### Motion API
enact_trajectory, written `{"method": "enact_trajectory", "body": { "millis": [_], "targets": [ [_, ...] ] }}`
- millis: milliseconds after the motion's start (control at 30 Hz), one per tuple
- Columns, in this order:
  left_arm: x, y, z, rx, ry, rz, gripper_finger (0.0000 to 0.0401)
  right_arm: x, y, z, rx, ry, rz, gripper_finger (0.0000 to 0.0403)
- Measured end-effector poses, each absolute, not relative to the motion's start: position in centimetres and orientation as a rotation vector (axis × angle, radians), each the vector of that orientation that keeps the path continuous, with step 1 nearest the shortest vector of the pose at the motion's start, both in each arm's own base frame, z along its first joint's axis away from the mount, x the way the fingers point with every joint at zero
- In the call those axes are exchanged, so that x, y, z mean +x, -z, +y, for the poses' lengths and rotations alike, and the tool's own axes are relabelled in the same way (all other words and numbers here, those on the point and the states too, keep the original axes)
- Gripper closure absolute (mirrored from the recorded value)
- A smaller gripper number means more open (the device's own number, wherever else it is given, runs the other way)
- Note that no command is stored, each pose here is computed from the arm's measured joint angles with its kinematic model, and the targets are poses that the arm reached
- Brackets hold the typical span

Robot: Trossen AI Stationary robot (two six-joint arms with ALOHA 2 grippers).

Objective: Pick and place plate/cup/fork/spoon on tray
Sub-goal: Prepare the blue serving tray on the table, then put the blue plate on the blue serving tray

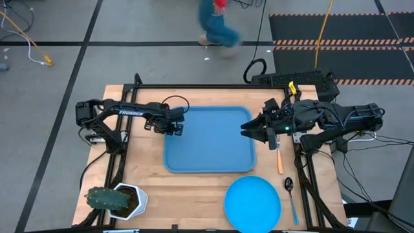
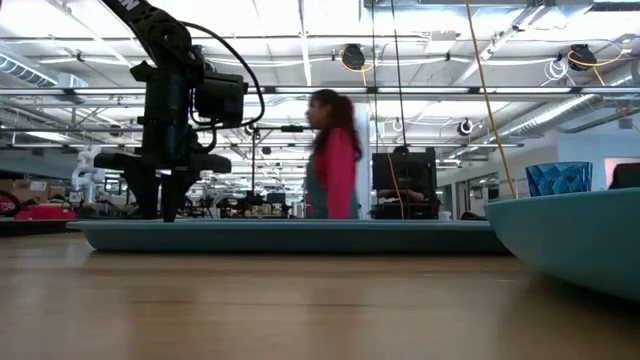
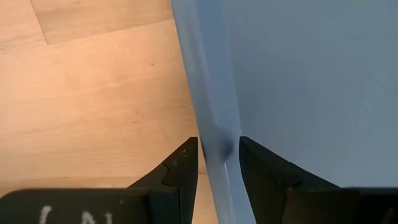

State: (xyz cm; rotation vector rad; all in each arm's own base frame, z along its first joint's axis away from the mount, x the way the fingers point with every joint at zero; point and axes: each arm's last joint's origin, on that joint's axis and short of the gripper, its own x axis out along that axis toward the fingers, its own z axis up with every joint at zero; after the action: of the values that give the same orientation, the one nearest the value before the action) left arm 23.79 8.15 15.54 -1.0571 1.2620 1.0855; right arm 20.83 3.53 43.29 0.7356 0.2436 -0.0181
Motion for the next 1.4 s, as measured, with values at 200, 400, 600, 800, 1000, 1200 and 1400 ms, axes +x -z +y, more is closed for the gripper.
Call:
{"method": "enact_trajectory", "body": {
  "millis": [200, 400, 600, 800, 1000, 1200, 1400],
  "targets": [
    [23.8, -15.5, 8.0, -1.091, -1.064, 1.281, 0.0282, 20.8, -43.3, 3.5, 0.732, 0.017, 0.244, 0.0222],
    [23.2, -16.6, 7.8, -1.095, -1.047, 1.289, 0.0282, 20.8, -43.3, 3.5, 0.713, 0.015, 0.244, 0.0222],
    [22.4, -18.4, 7.7, -1.109, -1.020, 1.230, 0.0281, 20.8, -43.3, 3.5, 0.684, 0.012, 0.243, 0.0222],
    [21.6, -21.6, 7.2, -1.158, -0.926, 1.103, 0.0281, 21.0, -43.9, 3.5, 0.664, -0.014, 0.181, 0.0222],
    [21.8, -28.8, 6.4, -1.103, -0.699, 0.688, 0.0281, 21.0, -44.6, 3.4, 0.602, 0.012, 0.101, 0.0222],
    [21.1, -37.3, 5.1, -0.816, -0.408, 0.167, 0.0281, 19.6, -39.1, 2.3, 0.653, 0.273, 0.651, 0.0222],
    [20.0, -41.3, 4.5, -0.620, -0.276, -0.098, 0.0281, 18.4, -35.3, 2.4, 0.659, 0.345, 1.208, 0.0222]
  ]
}}
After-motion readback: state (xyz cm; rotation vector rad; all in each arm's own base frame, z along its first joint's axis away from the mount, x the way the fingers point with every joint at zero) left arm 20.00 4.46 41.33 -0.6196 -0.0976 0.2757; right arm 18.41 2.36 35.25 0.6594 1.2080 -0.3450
